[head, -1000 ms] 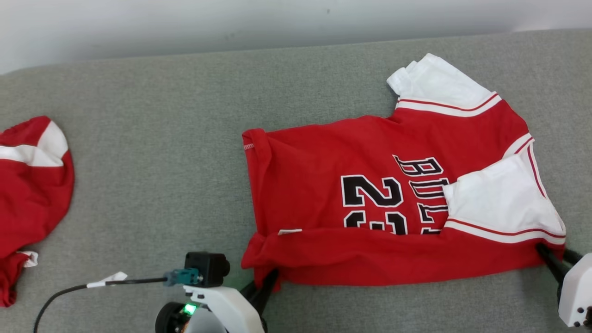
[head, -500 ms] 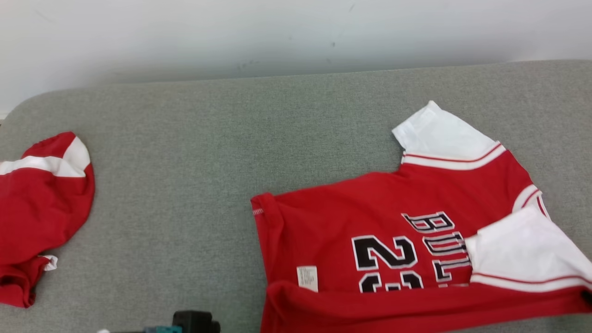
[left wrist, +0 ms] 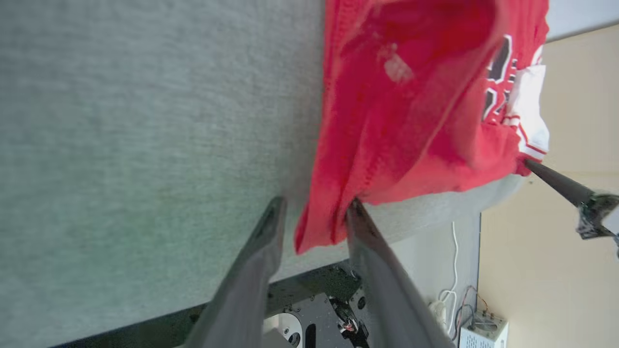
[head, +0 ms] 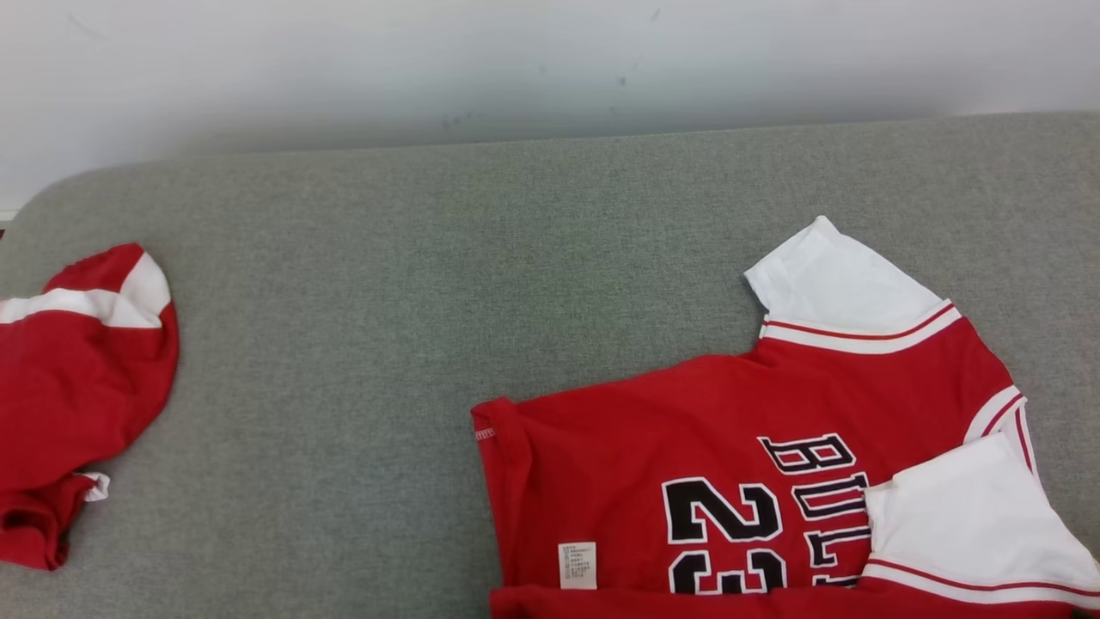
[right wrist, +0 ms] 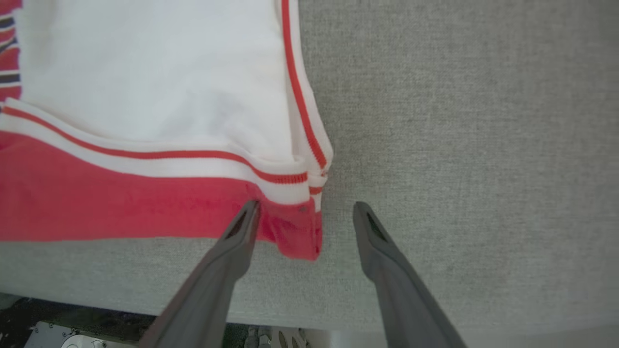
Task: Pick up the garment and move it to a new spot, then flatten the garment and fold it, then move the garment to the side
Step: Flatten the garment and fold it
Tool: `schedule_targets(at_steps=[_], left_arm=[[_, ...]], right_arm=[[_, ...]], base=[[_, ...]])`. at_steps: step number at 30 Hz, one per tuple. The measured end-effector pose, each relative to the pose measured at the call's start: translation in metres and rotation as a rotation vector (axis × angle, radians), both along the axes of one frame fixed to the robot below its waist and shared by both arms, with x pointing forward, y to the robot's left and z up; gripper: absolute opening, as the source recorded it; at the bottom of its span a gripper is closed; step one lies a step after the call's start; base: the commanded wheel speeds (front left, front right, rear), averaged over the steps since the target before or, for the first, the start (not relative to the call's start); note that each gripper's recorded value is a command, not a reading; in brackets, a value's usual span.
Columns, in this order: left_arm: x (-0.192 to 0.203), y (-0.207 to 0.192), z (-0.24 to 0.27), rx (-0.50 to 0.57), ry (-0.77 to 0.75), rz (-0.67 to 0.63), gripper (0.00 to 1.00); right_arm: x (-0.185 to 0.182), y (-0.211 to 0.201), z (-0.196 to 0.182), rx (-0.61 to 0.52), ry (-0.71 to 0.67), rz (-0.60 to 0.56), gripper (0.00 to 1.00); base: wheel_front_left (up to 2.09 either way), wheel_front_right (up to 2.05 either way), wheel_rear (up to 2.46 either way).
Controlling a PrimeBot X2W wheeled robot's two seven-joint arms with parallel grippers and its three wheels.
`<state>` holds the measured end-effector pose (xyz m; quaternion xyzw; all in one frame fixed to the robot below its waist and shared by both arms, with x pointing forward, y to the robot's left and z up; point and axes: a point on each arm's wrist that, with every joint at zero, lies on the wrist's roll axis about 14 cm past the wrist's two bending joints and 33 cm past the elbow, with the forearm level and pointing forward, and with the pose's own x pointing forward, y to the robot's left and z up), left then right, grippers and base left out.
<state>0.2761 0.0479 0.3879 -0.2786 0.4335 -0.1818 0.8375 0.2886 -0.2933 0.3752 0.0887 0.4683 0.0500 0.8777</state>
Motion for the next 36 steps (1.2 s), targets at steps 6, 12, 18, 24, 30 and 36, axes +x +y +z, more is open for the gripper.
schedule_targets(at_steps=[6,12,18,24,30,36], left_arm=[[0.023,0.043,0.008,0.106,-0.073,0.073,1.00],[0.092,0.070,0.042,0.179,-0.243,0.158,1.00],[0.140,0.042,0.059,0.170,-0.325,0.091,1.00],[0.158,0.040,0.042,0.221,-0.306,0.060,1.00],[0.161,0.024,0.032,0.206,-0.273,0.031,1.00],[0.165,0.013,0.025,0.193,-0.255,0.000,1.00]], right_arm=[[0.036,-0.023,0.040,-0.048,-0.123,-0.020,1.00],[0.115,-0.012,0.092,-0.096,-0.304,0.063,1.00],[0.193,0.025,0.101,-0.135,-0.369,0.176,1.00],[0.249,0.073,0.066,-0.132,-0.325,0.260,1.00],[0.277,0.106,0.026,-0.122,-0.255,0.304,1.00],[0.287,0.126,0.003,-0.121,-0.215,0.353,1.00]], base=[[0.00,0.00,0.00],[0.00,0.00,0.00],[0.00,0.00,0.00],[0.00,0.00,0.00],[0.00,0.00,0.00],[0.00,0.00,0.00]])
